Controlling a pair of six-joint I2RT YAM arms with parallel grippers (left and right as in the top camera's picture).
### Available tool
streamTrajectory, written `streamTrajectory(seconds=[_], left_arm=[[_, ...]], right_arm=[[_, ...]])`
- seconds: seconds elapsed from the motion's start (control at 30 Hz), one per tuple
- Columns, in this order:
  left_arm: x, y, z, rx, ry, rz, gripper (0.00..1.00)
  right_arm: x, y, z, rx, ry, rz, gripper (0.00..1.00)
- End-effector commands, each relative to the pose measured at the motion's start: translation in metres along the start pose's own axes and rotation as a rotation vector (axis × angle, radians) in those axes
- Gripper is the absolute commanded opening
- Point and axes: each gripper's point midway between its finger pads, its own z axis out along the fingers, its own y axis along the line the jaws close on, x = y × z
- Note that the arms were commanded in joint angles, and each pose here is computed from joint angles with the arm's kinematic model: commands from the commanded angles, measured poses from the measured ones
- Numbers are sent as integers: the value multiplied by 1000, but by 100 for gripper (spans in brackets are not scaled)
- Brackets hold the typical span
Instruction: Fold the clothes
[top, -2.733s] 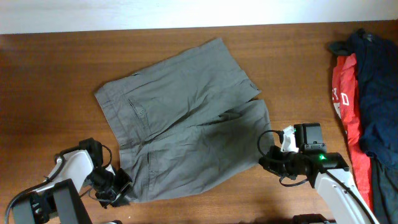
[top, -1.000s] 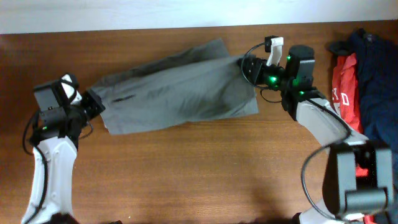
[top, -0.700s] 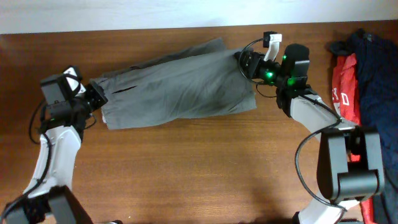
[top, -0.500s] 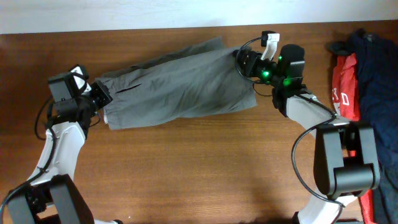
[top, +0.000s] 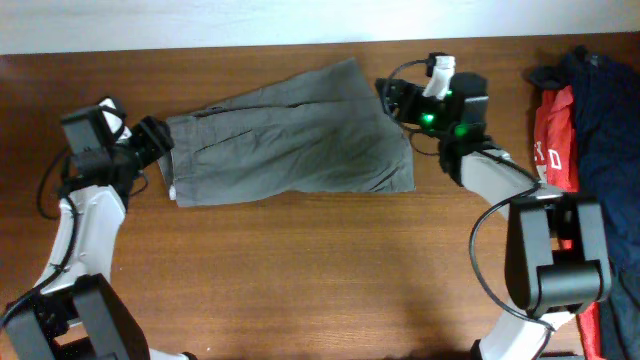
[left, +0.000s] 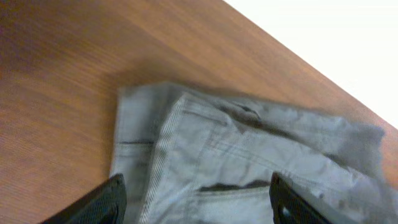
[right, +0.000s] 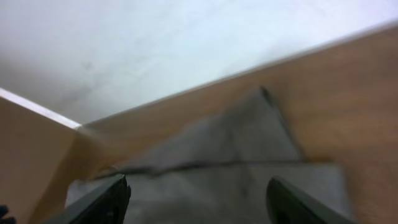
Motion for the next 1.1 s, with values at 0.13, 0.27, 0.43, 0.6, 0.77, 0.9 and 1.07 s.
streamTrajectory(seconds=[0.13, 0.27, 0.43, 0.6, 0.77, 0.9, 1.07], left_arm=[[24, 13, -9, -57, 158, 87, 84], [49, 22, -4, -77, 255, 99, 85], [69, 36, 11, -98, 330, 134, 87], [61, 38, 37, -67, 280, 170, 87], [44, 33, 52, -33, 197, 212, 79], [24, 10, 59, 78, 104, 262, 62], [29, -2, 72, 149, 100, 275, 60]], right_arm=[[28, -29, -24, -43, 194, 46, 78], [58, -48, -31, 52, 302, 40, 79], [82, -67, -42, 157, 390, 71, 79], [85, -62, -42, 126, 405, 61, 80], [88, -62, -43, 129, 415, 69, 80], [93, -63, -46, 138, 436, 85, 81], [94, -63, -47, 140, 442, 89, 81]])
